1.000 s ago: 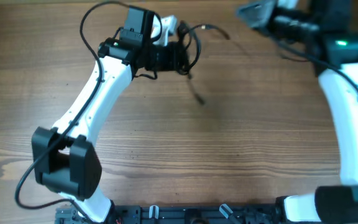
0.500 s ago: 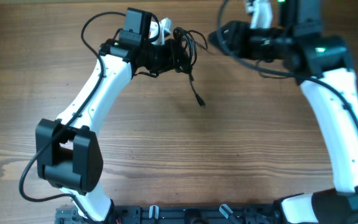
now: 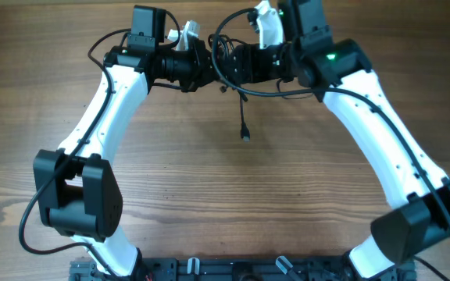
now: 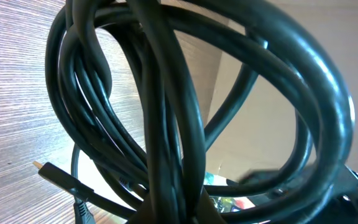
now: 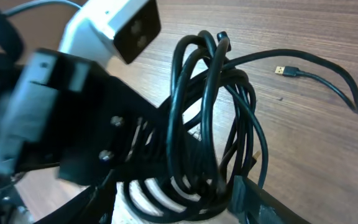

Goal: Untangle cables

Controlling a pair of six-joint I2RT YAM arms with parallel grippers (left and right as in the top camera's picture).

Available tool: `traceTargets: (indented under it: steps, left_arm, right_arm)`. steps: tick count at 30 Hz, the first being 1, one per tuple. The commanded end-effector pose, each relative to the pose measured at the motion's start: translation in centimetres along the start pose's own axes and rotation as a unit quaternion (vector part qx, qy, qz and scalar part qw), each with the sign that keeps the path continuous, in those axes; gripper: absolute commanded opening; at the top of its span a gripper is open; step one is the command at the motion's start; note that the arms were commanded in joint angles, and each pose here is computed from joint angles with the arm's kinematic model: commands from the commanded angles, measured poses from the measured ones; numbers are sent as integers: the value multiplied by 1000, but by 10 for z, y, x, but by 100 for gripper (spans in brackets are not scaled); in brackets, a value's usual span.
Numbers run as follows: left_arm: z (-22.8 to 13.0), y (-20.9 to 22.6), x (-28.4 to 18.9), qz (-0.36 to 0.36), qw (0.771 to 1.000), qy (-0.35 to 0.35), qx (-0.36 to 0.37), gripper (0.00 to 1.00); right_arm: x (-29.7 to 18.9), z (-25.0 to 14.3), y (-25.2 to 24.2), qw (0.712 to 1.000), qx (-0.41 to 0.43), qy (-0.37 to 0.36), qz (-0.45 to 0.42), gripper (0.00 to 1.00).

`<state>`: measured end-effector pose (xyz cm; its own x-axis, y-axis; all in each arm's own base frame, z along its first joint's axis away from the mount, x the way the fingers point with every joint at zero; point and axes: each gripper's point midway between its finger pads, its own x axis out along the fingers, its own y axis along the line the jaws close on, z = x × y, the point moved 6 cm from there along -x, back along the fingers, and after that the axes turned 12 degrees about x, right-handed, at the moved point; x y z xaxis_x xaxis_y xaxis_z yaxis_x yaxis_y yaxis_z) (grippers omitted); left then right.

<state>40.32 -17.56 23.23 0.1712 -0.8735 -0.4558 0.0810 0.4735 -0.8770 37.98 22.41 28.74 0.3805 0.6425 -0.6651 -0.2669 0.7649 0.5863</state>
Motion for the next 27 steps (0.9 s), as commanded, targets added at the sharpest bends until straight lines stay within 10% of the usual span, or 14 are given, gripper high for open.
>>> traceTargets:
  steps: [1,8,12,27]
  left_arm:
    - [-2,-12,-5,-22,1000,4,9,4]
    - [-2,-13,-5,-25,1000,7,9,4]
    - [-2,-13,-5,-25,1000,6,16,4]
    - [-10,29,-9,133,968,15,210,4]
  right_arm:
    - [20,-2,-10,1000,-21,8,-17,61]
    - [45,-4,-25,999,-13,22,-30,41]
    - [43,2,-22,1000,-17,7,-23,4]
    - [-110,48,-4,987,52,-100,119,4]
